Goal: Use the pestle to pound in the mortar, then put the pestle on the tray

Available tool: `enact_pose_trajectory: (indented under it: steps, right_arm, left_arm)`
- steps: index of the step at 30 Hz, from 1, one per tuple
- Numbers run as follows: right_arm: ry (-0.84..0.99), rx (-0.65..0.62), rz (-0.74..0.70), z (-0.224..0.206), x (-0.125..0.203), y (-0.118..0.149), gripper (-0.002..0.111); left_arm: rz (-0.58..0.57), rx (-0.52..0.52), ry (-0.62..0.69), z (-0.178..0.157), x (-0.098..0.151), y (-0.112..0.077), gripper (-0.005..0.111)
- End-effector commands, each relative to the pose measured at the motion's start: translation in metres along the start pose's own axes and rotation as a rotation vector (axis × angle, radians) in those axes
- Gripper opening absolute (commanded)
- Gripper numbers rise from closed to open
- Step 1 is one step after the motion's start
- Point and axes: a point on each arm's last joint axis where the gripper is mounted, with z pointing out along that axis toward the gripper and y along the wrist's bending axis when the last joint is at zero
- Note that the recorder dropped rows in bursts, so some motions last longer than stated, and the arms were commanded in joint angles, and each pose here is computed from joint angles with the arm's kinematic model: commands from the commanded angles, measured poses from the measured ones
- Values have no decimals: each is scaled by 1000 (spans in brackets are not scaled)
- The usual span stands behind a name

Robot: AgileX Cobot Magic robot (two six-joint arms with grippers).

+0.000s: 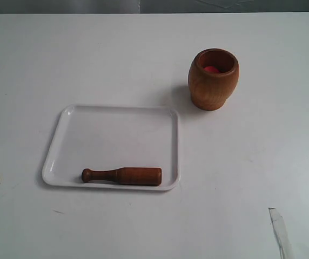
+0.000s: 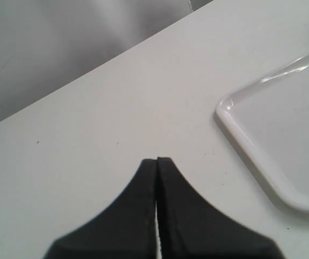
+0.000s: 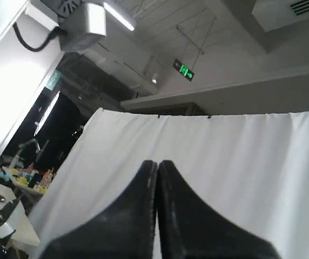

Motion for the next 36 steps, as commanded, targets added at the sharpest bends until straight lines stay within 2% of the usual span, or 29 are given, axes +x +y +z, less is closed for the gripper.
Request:
enact_pose_trajectory:
  steps: [1,4,10,13,16,19,25,36]
  right_arm:
    - [-61,9,167,-14,-1,4,0]
    - [-31,11,312,-14,2,4,0]
    - [55,24,334,-14,10,4,0]
    - [288,65,392,-17,31,4,0]
    - [597,151,492,-30,57,5,0]
    - [799,211,548,-42,71,7,0]
    - [922,233,540,-51,78,8,0]
    - [937,225,444,-52,79,5,0]
  left_arm:
    - [-12,8,-7,0,0,-1,0]
    - [-12,8,-7,0,0,-1,0]
    - [-12,8,-7,0,0,-1,0]
    - [-12,8,-7,0,0,-1,0]
    - [-12,8,-7,0,0,-1,0]
    - [-12,8,-7,0,0,-1,0]
    - [-12,8,-7,0,0,-1,0]
    - [-12,8,-7,0,0,-1,0]
